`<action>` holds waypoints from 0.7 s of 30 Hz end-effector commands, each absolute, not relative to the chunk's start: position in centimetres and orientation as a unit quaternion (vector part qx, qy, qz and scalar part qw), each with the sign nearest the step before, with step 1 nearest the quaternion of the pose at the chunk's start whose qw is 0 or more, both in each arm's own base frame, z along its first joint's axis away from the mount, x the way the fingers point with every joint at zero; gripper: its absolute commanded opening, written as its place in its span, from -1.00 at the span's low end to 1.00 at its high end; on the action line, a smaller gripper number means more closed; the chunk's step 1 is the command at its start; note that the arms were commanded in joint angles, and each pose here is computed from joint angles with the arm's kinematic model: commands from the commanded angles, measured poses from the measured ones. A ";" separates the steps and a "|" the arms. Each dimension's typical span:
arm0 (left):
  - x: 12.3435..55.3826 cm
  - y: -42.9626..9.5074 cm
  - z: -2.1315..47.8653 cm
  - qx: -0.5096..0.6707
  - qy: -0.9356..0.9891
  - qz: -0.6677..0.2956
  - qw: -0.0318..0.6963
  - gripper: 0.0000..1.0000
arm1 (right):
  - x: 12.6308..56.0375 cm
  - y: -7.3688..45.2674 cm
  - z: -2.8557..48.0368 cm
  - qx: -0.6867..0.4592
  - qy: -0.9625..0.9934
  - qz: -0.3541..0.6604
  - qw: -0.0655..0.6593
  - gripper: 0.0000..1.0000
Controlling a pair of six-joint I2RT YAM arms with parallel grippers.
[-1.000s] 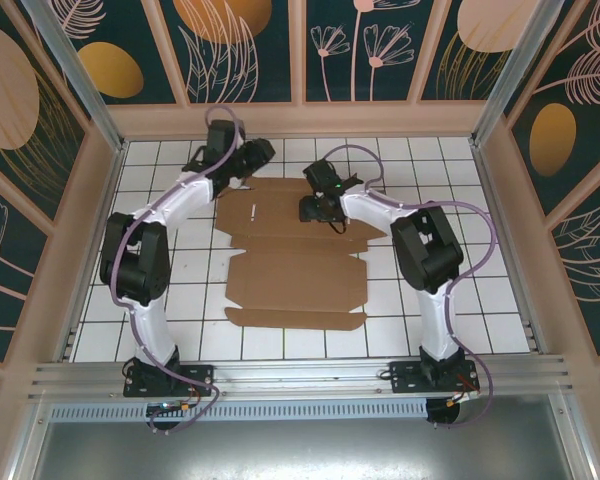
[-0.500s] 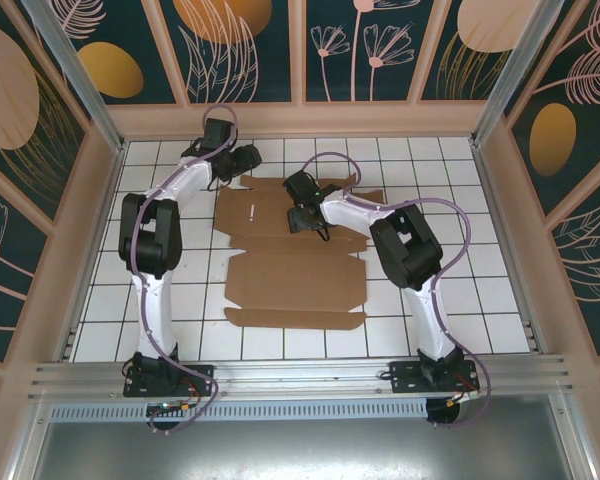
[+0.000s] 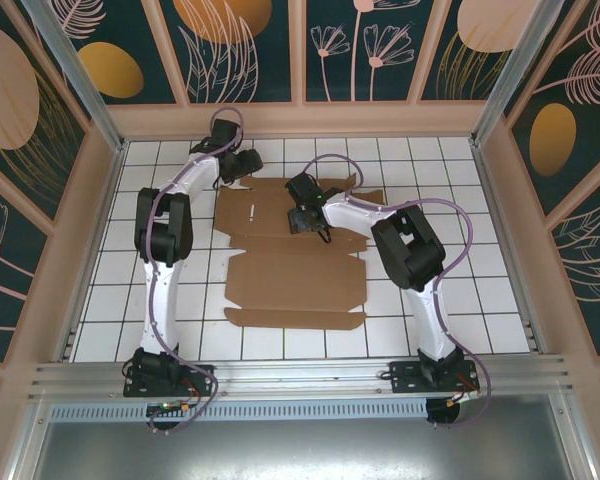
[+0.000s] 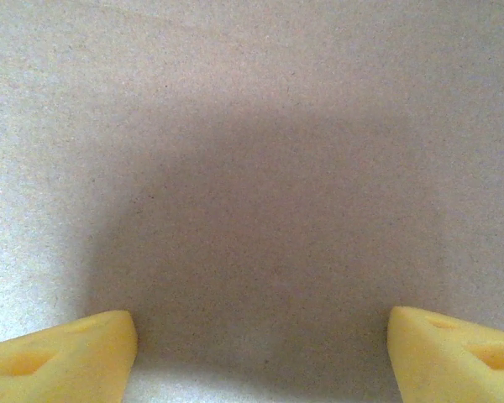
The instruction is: Fold the paper box
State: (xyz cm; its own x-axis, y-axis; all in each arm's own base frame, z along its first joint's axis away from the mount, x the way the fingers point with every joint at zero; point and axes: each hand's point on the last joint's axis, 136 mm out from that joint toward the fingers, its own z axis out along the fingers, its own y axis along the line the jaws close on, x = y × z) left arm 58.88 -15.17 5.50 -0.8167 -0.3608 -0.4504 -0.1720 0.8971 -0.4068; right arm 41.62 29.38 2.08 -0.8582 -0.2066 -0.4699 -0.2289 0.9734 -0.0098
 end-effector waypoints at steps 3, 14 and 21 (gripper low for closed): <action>57.4 -16.4 3.1 -0.127 0.940 -0.219 0.228 0.37 | 37.7 26.6 -3.1 -0.143 0.978 -0.026 0.151 0.57; 57.2 -18.2 6.9 -0.126 0.915 -0.291 0.250 0.26 | 37.3 26.6 -4.0 -0.144 0.979 -0.021 0.141 0.53; 57.2 -19.9 8.8 -0.121 0.892 -0.352 0.255 0.25 | 37.2 26.6 -4.3 -0.145 0.980 -0.019 0.138 0.51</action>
